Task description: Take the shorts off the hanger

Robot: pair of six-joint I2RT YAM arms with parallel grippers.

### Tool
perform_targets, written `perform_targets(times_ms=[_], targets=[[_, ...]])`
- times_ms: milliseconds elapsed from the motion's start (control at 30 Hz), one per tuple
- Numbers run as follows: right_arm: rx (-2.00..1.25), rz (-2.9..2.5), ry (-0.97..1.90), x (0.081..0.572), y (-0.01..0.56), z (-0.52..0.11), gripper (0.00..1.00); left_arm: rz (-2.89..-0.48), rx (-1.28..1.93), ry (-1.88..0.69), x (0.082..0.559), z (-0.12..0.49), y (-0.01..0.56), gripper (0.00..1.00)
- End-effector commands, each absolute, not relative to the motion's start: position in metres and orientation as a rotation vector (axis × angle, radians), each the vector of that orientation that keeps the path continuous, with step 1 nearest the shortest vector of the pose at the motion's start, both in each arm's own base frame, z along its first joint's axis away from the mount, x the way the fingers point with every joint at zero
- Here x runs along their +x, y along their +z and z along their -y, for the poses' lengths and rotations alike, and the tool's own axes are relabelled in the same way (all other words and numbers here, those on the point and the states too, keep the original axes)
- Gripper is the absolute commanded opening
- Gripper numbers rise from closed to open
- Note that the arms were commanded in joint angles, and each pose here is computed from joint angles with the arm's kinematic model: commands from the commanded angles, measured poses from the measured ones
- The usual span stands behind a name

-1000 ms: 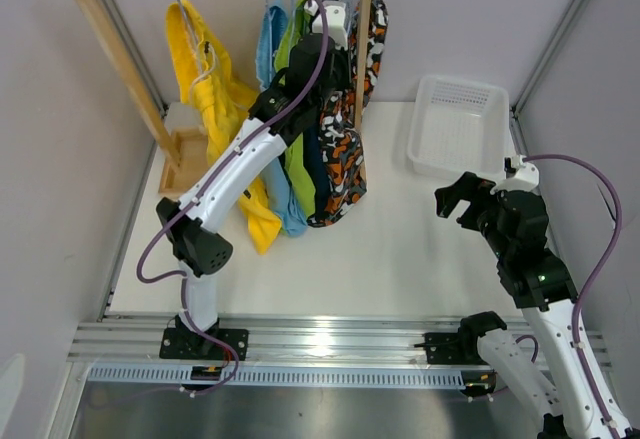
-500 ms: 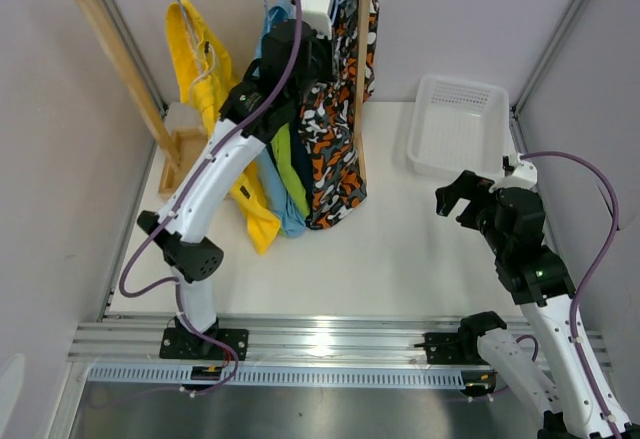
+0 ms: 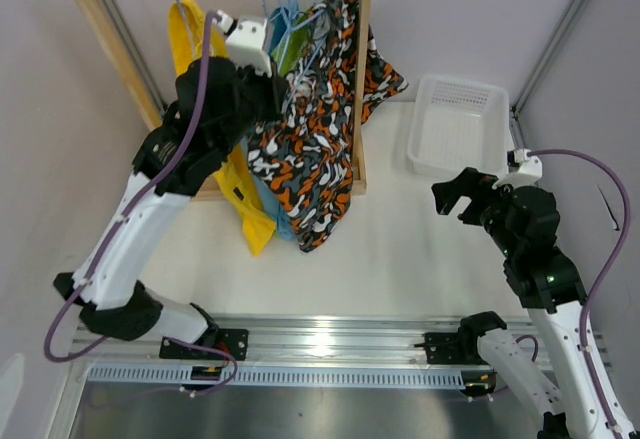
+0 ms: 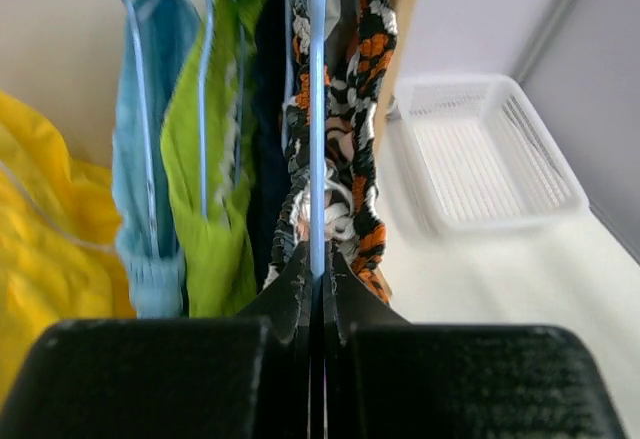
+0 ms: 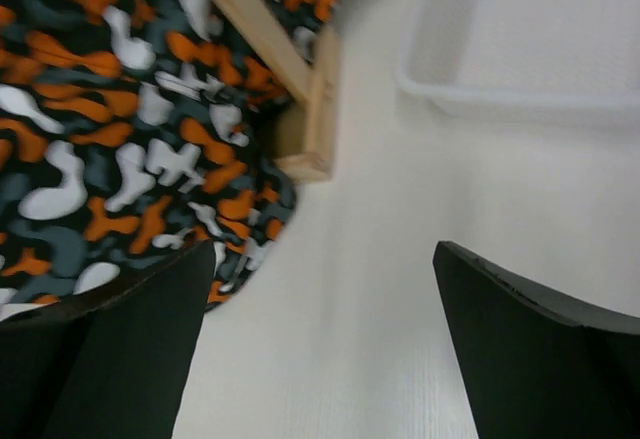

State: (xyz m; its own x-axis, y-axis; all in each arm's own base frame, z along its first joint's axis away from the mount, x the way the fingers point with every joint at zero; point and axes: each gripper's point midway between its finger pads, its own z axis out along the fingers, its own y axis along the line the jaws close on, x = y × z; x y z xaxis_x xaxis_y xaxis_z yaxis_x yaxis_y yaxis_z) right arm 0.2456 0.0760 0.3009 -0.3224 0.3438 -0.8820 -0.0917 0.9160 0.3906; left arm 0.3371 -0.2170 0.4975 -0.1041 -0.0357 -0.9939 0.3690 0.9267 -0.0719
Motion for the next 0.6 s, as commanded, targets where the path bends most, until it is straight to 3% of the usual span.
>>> perform_targets(times_ms=[0,233,433,567], targets=[[-0.102,-1.655,0.672,0.219,0.373,-0.117,0.99,-1.650,0.321,-0.436,0.287,0.210,0.486,0.00],[-0.266,-1.434,0.863,0.193,0.446,-0.145,0.99,-1.753,0.435,-0.506,0.213,0.184,0.455,0.00],[-0.442,-1.343,0.992,0.178,0.485,-0.170,0.99,-1.684,0.636,-0.872,0.131,0.191,0.472,0.00],[-0.478,-1.319,0.969,0.185,0.497,-0.173,0.99,-1.633,0.716,-0.989,0.101,0.189,0.486,0.00]])
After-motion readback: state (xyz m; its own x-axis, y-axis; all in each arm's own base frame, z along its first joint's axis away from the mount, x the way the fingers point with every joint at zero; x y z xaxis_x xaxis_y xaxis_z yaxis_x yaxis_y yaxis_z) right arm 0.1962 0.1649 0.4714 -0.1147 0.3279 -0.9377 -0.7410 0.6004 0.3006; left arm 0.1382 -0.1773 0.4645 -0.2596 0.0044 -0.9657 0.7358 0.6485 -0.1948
